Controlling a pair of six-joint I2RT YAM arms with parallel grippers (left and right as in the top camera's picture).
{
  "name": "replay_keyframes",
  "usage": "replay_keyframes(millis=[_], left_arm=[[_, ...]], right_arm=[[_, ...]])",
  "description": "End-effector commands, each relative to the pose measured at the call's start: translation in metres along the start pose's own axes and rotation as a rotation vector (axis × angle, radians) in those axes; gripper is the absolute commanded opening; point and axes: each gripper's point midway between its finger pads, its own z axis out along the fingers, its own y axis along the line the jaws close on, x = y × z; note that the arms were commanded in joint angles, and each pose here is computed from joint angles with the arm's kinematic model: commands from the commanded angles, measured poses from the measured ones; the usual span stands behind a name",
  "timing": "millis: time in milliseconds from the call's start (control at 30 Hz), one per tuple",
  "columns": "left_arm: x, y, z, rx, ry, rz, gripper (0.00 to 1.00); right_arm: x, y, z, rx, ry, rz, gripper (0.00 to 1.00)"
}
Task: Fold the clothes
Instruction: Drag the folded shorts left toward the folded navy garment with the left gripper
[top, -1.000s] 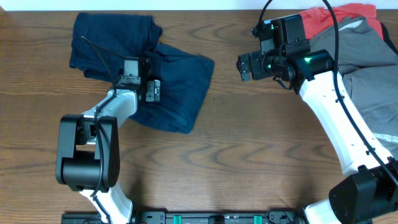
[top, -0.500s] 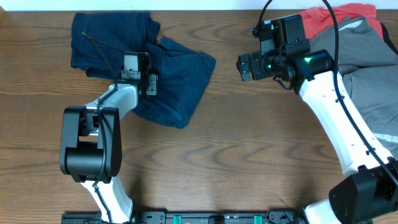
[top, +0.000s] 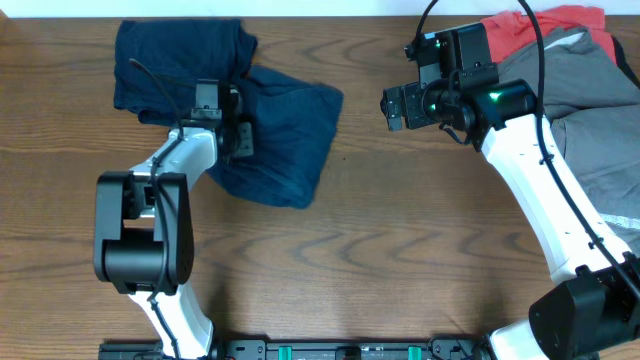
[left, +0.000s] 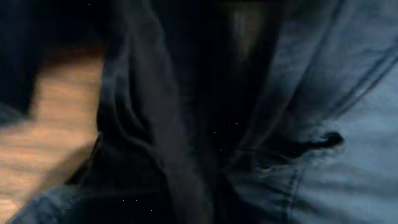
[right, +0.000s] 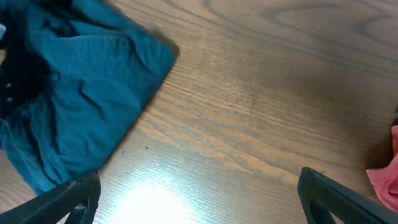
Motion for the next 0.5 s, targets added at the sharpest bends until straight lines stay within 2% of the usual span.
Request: replay_keyframes(millis=[0, 233, 333, 467], left_arm=[[0.138, 0.009, 0.034, -0.007, 0.465, -0.093, 0.06], [0.103, -0.004, -0.025, -0.019, 0.487, -0.191, 0.06], [0.081, -0.025, -0.053, 0.085, 0.413, -0.206, 0.06], [0.055, -0.039, -0.090, 0.148, 0.285, -0.256, 0.06]], right_arm=[[0.002, -0.001, 0.001, 0.001, 0.006, 0.015, 0.99], [0.002, -0.001, 0.001, 0.001, 0.006, 0.015, 0.99], [0.002, -0.001, 0.001, 0.001, 0.006, 0.015, 0.99], [0.002, -0.001, 0.001, 0.001, 0.006, 0.015, 0.99]])
